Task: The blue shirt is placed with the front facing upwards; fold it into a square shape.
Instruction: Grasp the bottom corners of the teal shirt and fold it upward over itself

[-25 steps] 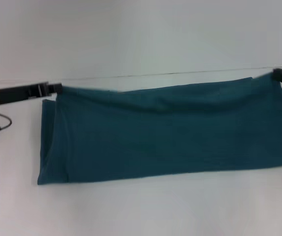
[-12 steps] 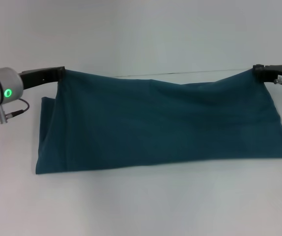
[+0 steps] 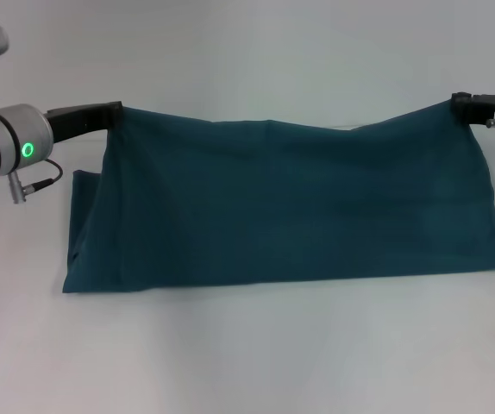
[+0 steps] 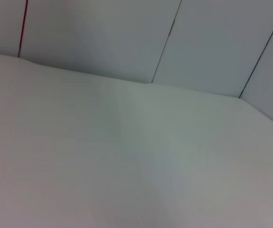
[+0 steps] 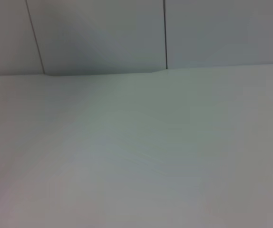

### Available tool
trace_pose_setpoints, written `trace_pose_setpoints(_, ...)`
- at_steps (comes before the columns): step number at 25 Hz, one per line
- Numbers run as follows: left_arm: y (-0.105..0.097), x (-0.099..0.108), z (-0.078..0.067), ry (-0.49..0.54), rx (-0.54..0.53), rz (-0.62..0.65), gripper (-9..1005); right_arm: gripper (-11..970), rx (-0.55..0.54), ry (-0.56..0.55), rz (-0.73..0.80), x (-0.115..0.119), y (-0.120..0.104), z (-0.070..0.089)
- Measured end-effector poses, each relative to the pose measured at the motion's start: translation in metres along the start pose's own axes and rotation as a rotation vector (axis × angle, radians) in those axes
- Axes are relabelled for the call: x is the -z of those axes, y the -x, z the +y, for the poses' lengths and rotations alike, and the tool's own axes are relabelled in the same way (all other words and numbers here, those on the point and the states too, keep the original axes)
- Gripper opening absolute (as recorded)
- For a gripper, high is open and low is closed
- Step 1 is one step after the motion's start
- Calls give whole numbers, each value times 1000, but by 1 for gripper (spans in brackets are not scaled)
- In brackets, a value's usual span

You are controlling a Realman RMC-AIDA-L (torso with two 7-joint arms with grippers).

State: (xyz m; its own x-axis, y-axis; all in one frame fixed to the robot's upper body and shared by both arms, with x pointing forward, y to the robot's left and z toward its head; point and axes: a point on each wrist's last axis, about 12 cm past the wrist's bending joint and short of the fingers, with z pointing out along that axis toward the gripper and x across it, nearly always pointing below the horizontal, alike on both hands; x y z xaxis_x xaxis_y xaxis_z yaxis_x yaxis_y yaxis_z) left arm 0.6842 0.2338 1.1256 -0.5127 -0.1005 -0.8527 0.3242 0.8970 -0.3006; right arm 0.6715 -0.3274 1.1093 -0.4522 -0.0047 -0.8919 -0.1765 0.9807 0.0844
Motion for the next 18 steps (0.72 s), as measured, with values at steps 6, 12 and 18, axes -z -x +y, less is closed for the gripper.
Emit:
trace_pose_setpoints(6, -9, -5, -5, 10, -18, 25, 5, 17, 8, 2, 18, -2, -6, 3)
trace_pose_setpoints(12, -19, -7, -10, 37, -39, 19, 6, 54, 4, -34, 33, -3, -14, 4)
trace_pose_setpoints(18, -19, -5, 0, 97, 1, -17, 158, 91, -10, -102, 28, 1, -16, -9)
